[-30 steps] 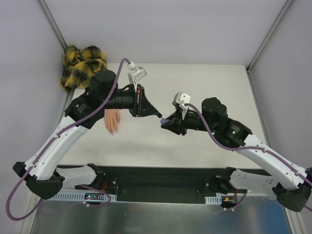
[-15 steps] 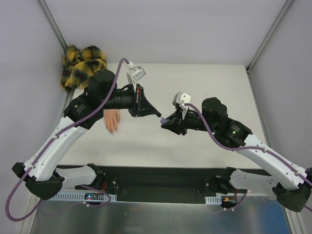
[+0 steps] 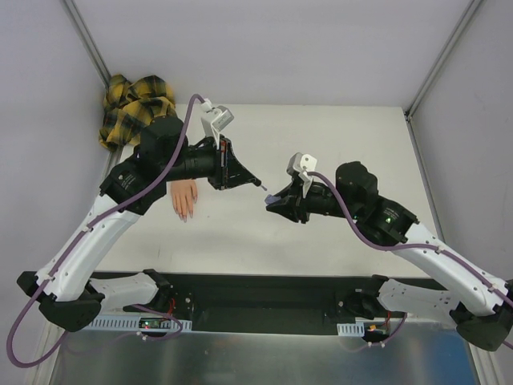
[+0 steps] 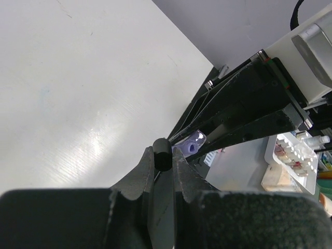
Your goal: Paint the nails
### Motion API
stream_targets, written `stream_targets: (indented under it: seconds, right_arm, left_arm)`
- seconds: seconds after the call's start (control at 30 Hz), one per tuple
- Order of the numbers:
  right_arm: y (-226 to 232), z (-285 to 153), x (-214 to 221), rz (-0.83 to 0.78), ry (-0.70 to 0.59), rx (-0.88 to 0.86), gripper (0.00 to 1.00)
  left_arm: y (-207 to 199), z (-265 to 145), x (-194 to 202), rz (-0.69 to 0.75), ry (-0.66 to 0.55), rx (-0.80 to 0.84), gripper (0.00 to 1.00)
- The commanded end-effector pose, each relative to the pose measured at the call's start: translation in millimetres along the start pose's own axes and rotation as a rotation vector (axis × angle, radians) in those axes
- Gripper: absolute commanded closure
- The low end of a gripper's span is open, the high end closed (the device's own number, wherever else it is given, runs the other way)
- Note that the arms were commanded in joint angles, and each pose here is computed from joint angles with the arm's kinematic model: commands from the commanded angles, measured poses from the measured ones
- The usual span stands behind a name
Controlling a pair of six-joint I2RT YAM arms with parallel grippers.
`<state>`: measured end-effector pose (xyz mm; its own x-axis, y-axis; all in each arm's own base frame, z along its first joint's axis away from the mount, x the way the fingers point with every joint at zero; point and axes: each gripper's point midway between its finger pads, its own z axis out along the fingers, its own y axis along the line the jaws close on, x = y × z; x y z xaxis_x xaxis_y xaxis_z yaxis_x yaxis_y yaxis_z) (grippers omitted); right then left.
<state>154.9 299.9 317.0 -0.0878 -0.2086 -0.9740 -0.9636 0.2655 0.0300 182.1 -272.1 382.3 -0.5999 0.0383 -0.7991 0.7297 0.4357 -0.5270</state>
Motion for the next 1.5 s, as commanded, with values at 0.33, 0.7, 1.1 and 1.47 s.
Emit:
stream_targets:
  seconds: [0.33, 0.7, 1.1, 1.47]
  right_arm:
    - [-72, -27, -38, -0.026, -0.184, 0.376, 1.0]
    - [-181, -18, -109, -0.018, -0.429, 0.553, 1.0]
    - [-219, -15, -48, -0.055, -0.35, 0.617, 1.0]
    - [-222, -15, -25, -0.065, -0.298, 0.634, 1.0]
  left_arm:
    - [85, -22, -4, -0.006, -0.119, -0.358, 1.0]
    - [235, -12, 69, -0.127, 0.034, -0.678, 1.0]
    - [303, -21, 123, -0.125, 0.209, -0.808, 1.0]
    - [335, -30, 134, -0.145, 0.24, -0.88, 1.0]
